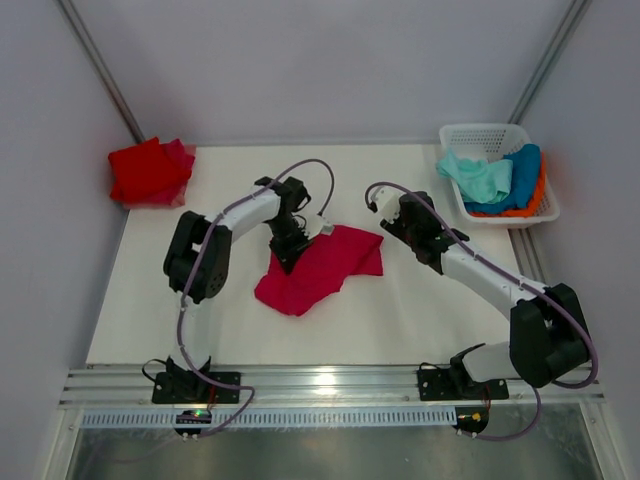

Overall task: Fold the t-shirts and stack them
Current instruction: Flatten the tshirt out

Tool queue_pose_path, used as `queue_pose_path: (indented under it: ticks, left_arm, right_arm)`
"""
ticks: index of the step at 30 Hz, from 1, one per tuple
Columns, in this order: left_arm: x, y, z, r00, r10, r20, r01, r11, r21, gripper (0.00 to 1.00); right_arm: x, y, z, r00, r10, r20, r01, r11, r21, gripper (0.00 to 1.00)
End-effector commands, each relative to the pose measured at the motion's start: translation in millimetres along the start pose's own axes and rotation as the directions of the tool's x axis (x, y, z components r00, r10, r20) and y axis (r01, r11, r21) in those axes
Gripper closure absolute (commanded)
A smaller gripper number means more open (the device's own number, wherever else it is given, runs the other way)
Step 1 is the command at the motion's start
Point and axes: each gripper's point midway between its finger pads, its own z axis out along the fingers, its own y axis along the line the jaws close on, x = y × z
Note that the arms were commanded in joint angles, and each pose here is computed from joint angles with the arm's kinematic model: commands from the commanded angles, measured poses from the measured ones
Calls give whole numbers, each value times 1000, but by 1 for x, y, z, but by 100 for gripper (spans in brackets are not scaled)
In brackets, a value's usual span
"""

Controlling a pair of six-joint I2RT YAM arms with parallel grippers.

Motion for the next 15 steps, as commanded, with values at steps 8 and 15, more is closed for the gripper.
queue_pose_path:
  ticks: [8, 15]
  left_arm:
    - [-117, 44, -280, 829, 152, 538, 245, 767, -594, 100]
    - [-98, 1, -300, 758, 225, 612, 216, 799, -562, 80]
  right_arm:
    - [-3, -11, 7, 1000, 13, -5, -13, 998, 64, 50]
    - [-6, -10, 7, 1000, 24, 2, -24, 998, 52, 50]
